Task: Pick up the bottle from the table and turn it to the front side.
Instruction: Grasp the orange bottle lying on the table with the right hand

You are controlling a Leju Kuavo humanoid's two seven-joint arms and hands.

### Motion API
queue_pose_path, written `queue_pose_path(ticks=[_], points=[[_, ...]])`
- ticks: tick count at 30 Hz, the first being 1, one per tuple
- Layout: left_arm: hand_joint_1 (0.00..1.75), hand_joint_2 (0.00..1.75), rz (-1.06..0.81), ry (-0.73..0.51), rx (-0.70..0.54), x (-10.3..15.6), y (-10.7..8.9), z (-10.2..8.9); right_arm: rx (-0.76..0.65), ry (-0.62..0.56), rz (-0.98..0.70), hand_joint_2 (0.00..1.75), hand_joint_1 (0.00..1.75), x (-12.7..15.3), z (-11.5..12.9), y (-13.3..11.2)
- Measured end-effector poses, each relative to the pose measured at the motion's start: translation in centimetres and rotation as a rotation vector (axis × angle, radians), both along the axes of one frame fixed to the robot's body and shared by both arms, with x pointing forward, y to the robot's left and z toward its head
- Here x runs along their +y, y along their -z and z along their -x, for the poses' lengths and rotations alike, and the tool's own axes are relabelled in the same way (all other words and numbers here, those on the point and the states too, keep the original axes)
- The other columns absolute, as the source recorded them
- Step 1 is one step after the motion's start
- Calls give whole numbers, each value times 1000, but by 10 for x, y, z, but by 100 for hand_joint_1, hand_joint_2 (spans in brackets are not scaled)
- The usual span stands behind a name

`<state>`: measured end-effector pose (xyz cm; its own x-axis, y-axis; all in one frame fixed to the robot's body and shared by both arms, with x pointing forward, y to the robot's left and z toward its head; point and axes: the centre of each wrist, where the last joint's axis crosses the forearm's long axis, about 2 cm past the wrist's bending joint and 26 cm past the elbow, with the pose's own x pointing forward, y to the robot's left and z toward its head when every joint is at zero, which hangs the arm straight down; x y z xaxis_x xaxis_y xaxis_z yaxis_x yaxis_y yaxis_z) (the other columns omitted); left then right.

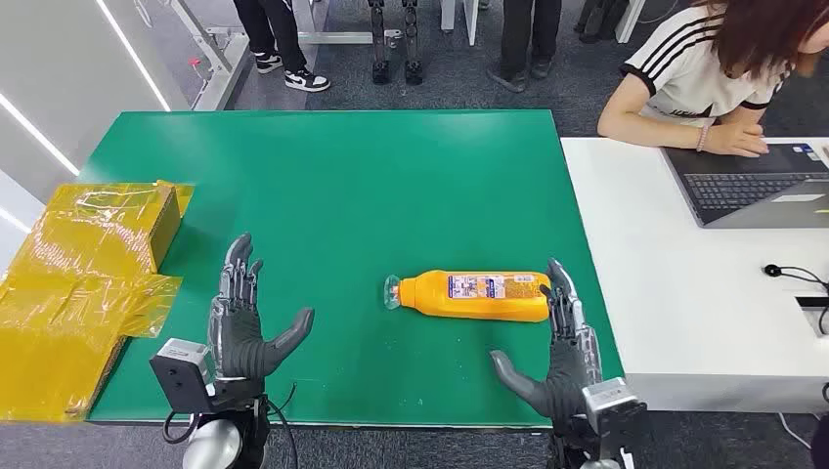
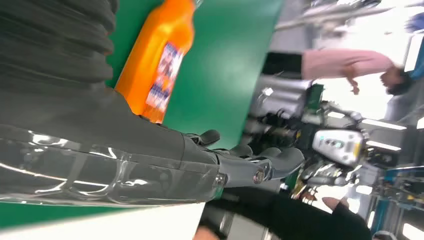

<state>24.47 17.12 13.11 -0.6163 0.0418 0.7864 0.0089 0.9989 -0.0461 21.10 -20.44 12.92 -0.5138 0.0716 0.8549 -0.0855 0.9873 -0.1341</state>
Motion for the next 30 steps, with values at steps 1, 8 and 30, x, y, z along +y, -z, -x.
queue_pose_path(ticks=[1, 8, 30], points=[[0, 175, -2, 5, -1, 0, 0, 0, 3, 18, 41, 175, 0, -1, -2, 0], [0, 175, -15, 81, -5, -14, -8, -3, 77, 89, 397, 175, 0, -18, -52, 2], [0, 175, -12, 149, 12, -28, -7, -18, 476, -245, 866, 175, 0, -28, -193, -18]])
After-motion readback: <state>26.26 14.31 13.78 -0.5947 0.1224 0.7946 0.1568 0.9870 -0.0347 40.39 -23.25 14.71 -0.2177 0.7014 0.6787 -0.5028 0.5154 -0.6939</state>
